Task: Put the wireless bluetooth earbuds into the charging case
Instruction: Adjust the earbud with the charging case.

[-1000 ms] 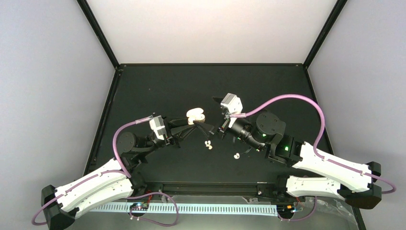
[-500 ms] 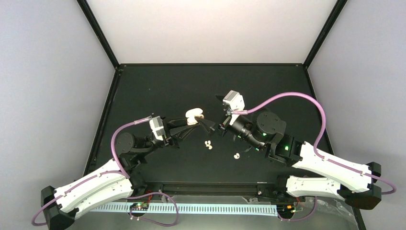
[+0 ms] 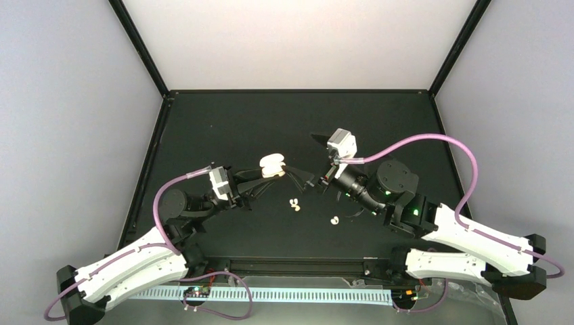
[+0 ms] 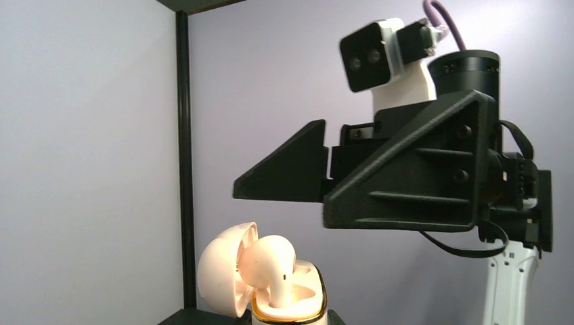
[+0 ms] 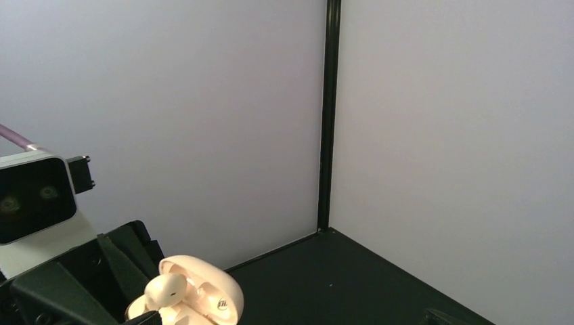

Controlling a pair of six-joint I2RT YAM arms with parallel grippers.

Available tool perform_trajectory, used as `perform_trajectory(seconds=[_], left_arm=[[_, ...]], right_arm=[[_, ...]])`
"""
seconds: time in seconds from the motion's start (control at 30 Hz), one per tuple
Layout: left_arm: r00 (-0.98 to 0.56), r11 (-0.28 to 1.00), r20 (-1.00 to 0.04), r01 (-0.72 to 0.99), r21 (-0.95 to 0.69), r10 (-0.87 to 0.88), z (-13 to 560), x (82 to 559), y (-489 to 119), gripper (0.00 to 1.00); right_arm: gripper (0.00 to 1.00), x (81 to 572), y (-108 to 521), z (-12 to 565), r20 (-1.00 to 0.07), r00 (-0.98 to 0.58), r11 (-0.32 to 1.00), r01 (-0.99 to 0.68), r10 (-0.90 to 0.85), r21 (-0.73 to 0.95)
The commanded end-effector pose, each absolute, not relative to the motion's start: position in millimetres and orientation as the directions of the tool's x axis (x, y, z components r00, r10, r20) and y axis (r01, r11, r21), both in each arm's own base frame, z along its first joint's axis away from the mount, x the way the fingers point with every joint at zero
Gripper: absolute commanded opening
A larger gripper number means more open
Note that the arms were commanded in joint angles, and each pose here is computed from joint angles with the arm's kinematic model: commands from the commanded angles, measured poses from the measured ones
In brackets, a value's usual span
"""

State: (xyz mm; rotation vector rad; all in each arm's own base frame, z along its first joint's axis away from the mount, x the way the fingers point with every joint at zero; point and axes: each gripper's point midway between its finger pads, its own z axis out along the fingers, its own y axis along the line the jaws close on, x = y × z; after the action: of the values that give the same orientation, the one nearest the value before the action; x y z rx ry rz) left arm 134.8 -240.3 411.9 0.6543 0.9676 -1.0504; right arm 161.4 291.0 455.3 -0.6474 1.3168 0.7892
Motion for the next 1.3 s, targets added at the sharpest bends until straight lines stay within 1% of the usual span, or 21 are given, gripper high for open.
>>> perform_trajectory(seconds=[0.0,0.27,0.57,0.93,1.17,1.27], left_arm=[[0.244,0.347,-0.884,0.932,0.1,-0.399,416.3,119.0,-240.4,0.02],[0.301,0.319,-0.882,0.929,0.186,-0.363,413.2,108.3,-243.0,0.01],[0.292,0.299,-0.883,0.936,0.186,-0.367,412.9,106.1,-245.2,0.02],[0.284,0.292,-0.883,0.94,0.179,-0.374,413.9,105.7,-245.7,0.02],[0.284,0.297,-0.885,0.938,0.177,-0.368,412.8,107.1,-246.2,0.02],[0.283,0.296,-0.887,0.939,0.177,-0.366,412.1,107.5,-246.8,0.02]], right_arm=[[1.0,161.9,293.9,467.3,-0.986,0.065,0.581,-0.813,0.151,0.035],[1.0,155.6,301.9,475.4,-0.985,0.069,0.538,-0.843,0.156,0.026],[1.0,150.8,311.2,469.7,-0.991,0.056,0.499,-0.866,0.122,0.012],[1.0,153.7,317.8,459.0,-0.996,0.039,0.5,-0.866,0.08,0.007],[1.0,148.3,316.0,463.9,-0.994,0.049,0.479,-0.878,0.095,0.002],[1.0,148.8,311.8,469.8,-0.992,0.058,0.489,-0.872,0.116,0.007]])
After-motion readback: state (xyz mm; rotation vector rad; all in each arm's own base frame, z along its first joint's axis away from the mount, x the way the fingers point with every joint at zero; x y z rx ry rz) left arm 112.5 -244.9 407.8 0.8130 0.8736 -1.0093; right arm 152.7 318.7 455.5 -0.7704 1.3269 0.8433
